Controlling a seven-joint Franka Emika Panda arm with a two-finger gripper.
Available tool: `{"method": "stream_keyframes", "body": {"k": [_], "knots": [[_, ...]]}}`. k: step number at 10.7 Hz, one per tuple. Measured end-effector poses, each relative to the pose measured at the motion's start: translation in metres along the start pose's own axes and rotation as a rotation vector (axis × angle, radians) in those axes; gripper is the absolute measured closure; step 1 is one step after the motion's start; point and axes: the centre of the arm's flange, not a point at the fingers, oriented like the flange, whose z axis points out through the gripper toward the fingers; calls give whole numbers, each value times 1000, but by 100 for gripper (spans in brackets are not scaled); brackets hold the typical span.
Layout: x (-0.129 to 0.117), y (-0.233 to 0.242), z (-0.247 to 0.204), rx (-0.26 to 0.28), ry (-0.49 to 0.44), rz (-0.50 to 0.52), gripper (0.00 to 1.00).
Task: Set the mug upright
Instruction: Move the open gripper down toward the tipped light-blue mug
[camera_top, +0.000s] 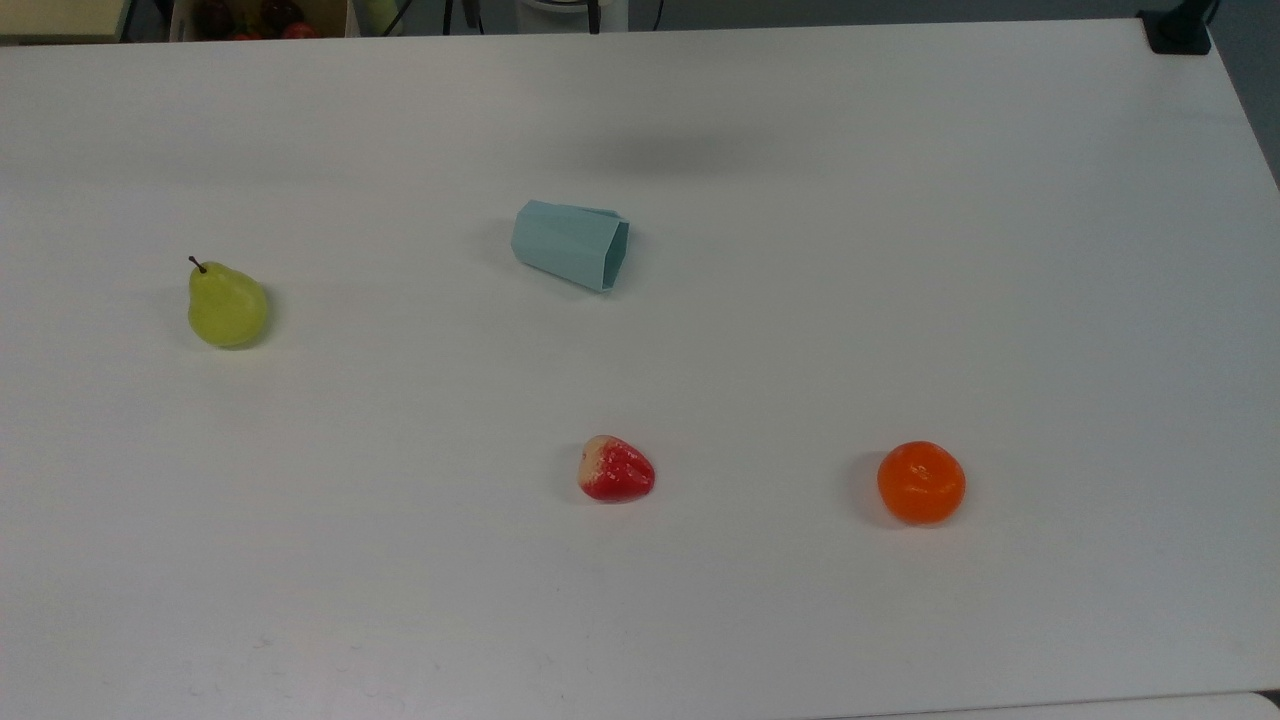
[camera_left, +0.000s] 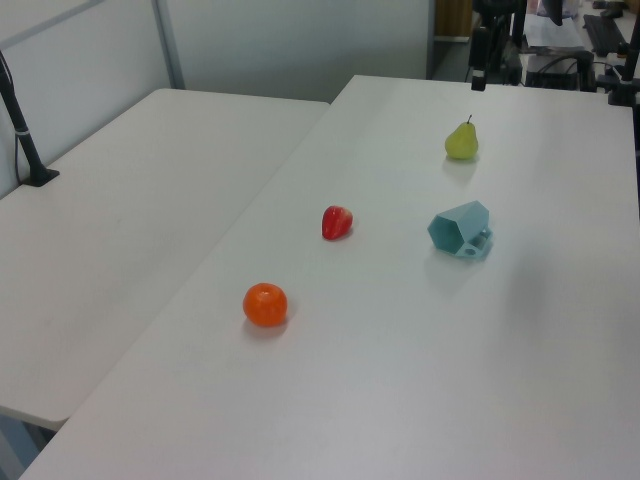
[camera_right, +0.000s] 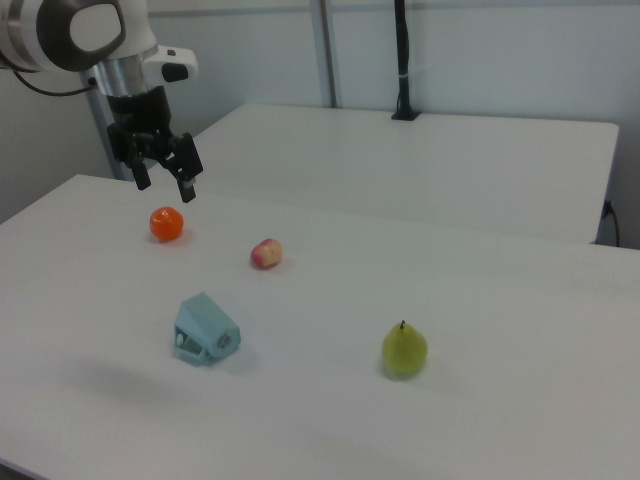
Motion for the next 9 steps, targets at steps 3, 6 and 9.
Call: {"method": "stream_keyframes", "body": {"k": [3,6,9], "knots": [[0,-3,6,-2,-13,-5,0],[0,-10,12,-3,-23,-16,0],[6,-37,40,-43,-69,-66,0]]}}
